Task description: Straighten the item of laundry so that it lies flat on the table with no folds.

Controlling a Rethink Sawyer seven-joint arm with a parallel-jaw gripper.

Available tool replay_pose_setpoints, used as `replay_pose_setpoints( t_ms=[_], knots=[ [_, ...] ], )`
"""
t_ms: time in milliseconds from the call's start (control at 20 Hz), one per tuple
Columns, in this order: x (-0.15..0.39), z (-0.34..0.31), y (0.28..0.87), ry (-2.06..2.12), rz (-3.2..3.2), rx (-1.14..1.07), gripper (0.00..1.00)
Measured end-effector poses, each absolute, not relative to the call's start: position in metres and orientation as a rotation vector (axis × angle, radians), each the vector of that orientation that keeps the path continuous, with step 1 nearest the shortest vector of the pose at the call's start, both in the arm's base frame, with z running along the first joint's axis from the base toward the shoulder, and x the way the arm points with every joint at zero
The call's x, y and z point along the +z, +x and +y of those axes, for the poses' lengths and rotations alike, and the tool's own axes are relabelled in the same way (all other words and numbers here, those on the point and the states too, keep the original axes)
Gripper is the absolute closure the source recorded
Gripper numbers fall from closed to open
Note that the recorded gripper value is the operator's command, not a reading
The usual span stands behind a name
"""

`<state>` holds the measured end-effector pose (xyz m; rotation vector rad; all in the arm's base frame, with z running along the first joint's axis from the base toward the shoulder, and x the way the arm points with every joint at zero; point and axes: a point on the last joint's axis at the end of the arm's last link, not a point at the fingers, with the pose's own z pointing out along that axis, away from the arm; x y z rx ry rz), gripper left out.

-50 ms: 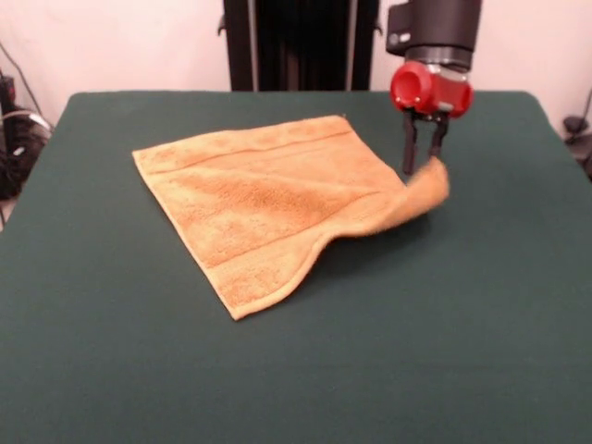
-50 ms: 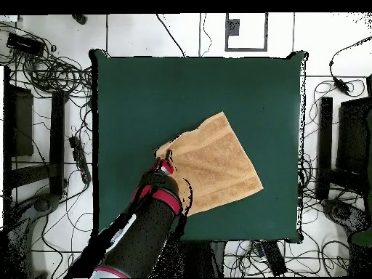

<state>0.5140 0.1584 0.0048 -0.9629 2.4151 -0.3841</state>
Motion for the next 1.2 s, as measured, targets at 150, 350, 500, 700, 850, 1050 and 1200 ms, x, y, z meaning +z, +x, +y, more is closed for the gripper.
replay_pose_setpoints(
  t_ms=[150, 350, 500, 700, 850, 1050, 1200],
  knots=[
    [0.006, 0.161, 0.519, -0.953, 2.407, -0.383, 0.00],
    [0.008, 0.164, 0.526, -0.941, 2.398, -0.381, 0.00],
    [0.009, 0.166, 0.530, -0.937, 2.390, -0.379, 0.00],
    [0.012, 0.166, 0.534, -0.929, 2.394, -0.394, 0.00],
    [0.024, 0.159, 0.542, -0.875, 2.432, -0.408, 0.00],
    [0.056, 0.130, 0.557, -0.700, 2.538, -0.423, 0.00],
    [0.077, 0.101, 0.565, -0.570, 2.607, -0.436, 0.00]
  ],
)
